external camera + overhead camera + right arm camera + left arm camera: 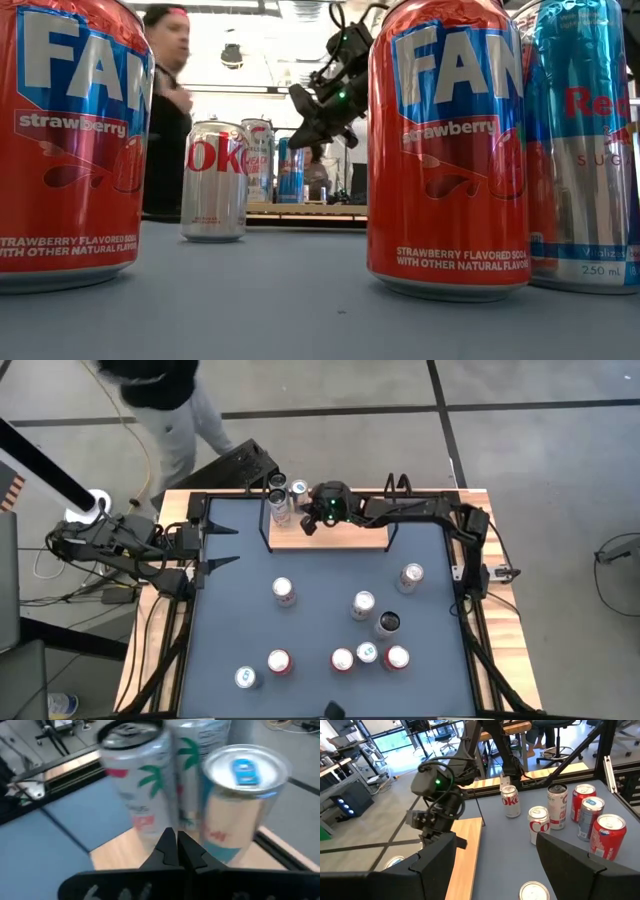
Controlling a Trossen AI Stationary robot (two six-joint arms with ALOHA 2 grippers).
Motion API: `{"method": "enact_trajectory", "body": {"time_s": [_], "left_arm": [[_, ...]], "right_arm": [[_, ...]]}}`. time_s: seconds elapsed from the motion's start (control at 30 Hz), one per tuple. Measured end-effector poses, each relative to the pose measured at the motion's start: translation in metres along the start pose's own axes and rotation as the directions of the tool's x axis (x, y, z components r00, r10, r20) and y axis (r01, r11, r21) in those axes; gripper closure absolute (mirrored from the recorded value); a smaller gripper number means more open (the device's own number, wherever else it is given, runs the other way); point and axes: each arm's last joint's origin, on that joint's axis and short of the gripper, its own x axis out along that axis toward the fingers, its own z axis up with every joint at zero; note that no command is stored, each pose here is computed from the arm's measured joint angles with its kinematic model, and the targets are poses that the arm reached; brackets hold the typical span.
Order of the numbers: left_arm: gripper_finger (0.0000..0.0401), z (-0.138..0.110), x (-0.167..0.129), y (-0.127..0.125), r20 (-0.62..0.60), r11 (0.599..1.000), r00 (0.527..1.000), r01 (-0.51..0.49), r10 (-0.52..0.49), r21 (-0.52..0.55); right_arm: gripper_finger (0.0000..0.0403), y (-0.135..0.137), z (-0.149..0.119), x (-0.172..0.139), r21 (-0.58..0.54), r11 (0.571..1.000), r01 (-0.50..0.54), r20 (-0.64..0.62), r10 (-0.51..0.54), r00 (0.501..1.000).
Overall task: Place canned beverage on shelf
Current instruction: Put the top blue soda can on the shelf
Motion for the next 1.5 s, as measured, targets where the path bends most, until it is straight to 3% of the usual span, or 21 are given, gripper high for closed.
{"method": "enact_trajectory", "body": {"time_s": [0.17,0.37,0.83,1.33,1.5], "left_arm": [[0.0135,0.0,0.0,0.0,0.0,1.0,1.0,0.0,0.0,0.0],[0.0135,0.0,0.0,0.0,-0.001,1.0,1.0,-0.01,0.01,0.0],[0.0135,0.0,0.0,0.001,-0.007,1.0,1.0,-0.023,0.023,0.009],[0.0135,-0.001,0.0,0.001,-0.009,1.0,1.0,-0.022,0.022,0.001],[0.0135,-0.002,0.0,0.0,-0.02,1.0,1.0,-0.019,0.019,0.005]], "right_arm": [[0.0403,-0.008,0.002,0.006,0.007,1.0,0.006,0.041,-0.006,0.999],[0.0403,-0.008,-0.013,0.02,0.005,1.0,0.003,-0.008,-0.003,1.0],[0.0403,-0.026,-0.011,0.02,0.056,0.996,0.068,-0.022,-0.067,0.998],[0.0403,-0.03,-0.017,0.019,0.076,0.98,0.181,-0.07,-0.176,0.982],[0.0403,-0.013,-0.01,0.012,0.041,0.989,0.139,-0.051,-0.137,0.989]]}}
